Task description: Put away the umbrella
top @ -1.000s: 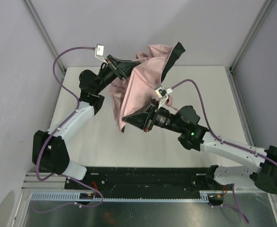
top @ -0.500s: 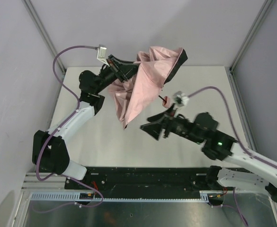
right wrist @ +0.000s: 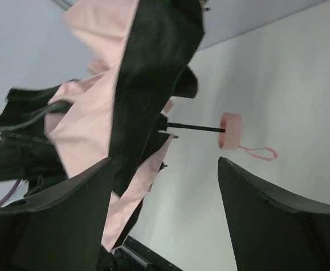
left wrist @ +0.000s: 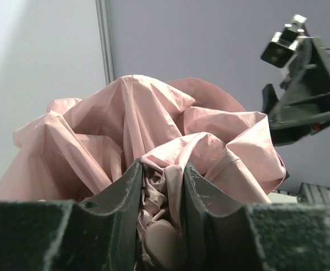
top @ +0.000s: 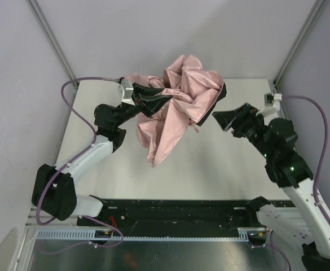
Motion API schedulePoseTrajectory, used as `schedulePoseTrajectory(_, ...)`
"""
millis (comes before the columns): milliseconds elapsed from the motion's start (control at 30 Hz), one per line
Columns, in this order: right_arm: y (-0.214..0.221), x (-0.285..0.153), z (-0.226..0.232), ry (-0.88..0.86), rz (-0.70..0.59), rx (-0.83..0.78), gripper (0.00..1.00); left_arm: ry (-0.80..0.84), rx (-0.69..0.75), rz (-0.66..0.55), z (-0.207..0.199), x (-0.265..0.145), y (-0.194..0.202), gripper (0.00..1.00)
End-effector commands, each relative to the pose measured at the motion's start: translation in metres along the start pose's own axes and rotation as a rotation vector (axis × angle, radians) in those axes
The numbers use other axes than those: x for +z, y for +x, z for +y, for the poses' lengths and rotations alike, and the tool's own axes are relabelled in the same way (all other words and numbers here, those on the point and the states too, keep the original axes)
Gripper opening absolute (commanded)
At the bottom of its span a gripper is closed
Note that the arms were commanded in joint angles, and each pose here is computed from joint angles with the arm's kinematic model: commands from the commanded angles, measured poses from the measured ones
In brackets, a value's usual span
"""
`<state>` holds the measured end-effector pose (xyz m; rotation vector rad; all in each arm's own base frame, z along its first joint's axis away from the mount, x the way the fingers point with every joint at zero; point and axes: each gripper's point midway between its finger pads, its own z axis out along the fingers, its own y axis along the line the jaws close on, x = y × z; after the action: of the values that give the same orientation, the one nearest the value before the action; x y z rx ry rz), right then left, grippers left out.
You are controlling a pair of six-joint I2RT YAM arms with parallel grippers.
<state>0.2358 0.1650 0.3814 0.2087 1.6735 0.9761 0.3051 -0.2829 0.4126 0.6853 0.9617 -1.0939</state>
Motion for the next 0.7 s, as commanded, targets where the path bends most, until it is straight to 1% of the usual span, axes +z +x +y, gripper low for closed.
schedulePoseTrajectory(0,-0.011,0.006,0.013,-0.07,0.066,0.062,0.77,0.048,0.243,-0.127,-0.017,0.001,-0.045,0.0)
schedulePoseTrajectory(100,-0.021,0.009,0.007,-0.05,0.046,0.052,0.76,0.039,0.254,-0.122,-0.014,0.001,-0.042,0.0)
schedulePoseTrajectory(267,-0.031,0.011,0.014,-0.076,0.034,0.04,0.75,0.019,0.266,-0.113,-0.008,0.001,-0.037,0.0)
schedulePoseTrajectory(400,-0.041,0.012,0.018,-0.08,0.006,0.005,0.76,-0.013,0.284,-0.098,-0.001,0.0,-0.032,0.0)
schedulePoseTrajectory(467,-0.044,0.017,0.015,-0.059,0.0,-0.002,0.7,-0.026,0.29,-0.09,0.002,0.0,-0.03,0.0)
schedulePoseTrajectory(533,-0.043,0.025,0.01,-0.041,0.01,0.001,0.6,-0.031,0.295,-0.088,0.003,0.0,-0.03,0.0)
schedulePoseTrajectory(567,-0.042,0.029,0.008,-0.036,0.015,0.004,0.57,-0.03,0.298,-0.089,0.002,0.0,-0.031,0.0)
schedulePoseTrajectory(667,-0.042,0.043,0.004,-0.018,0.011,0.011,0.55,-0.026,0.305,-0.085,0.0,0.001,-0.03,0.0)
